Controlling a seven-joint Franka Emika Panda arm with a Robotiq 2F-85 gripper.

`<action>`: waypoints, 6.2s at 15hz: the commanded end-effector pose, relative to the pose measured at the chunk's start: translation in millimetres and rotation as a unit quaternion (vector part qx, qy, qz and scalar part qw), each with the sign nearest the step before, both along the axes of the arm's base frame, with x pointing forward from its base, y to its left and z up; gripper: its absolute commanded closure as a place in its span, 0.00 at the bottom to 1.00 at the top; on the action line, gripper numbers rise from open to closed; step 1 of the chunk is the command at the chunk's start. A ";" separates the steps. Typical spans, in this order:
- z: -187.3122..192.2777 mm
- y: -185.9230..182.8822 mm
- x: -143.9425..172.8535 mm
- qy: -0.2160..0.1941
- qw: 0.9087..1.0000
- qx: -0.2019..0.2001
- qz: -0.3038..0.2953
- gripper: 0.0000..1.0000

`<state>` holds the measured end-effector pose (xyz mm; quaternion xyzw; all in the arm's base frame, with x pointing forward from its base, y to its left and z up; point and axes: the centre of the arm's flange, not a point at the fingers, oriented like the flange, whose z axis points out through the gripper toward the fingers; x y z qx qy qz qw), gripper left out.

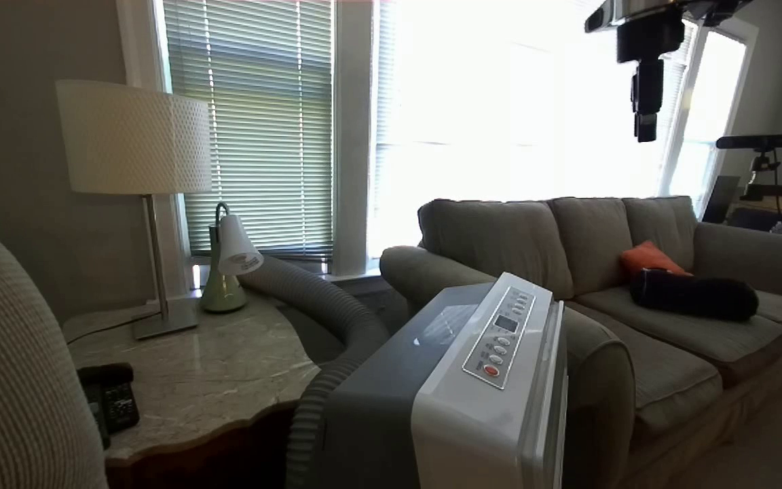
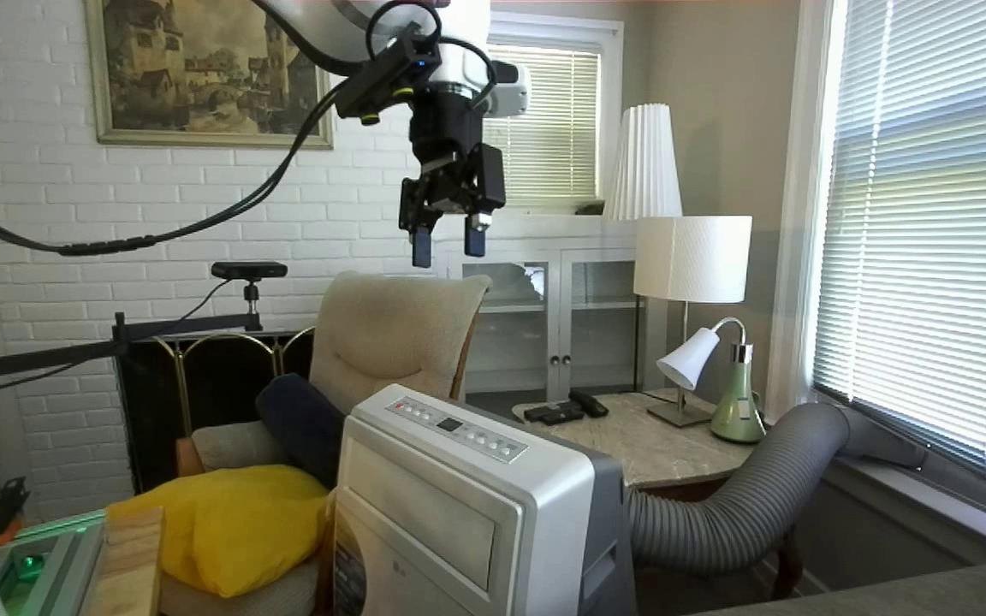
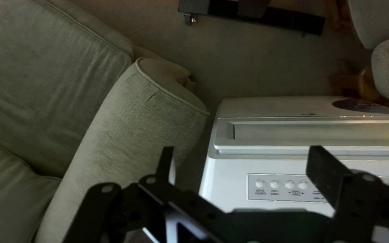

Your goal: Turn on the air conditioner.

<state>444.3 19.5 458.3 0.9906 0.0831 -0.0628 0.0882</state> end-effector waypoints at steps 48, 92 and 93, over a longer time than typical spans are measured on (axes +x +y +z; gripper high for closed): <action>-40.5 234.0 -0.7 0.000 0.982 0.050 0.184 0.00; -170.1 298.6 34.9 -0.022 0.970 0.105 0.219 1.00; -172.4 299.9 35.0 -0.023 0.970 0.104 0.220 1.00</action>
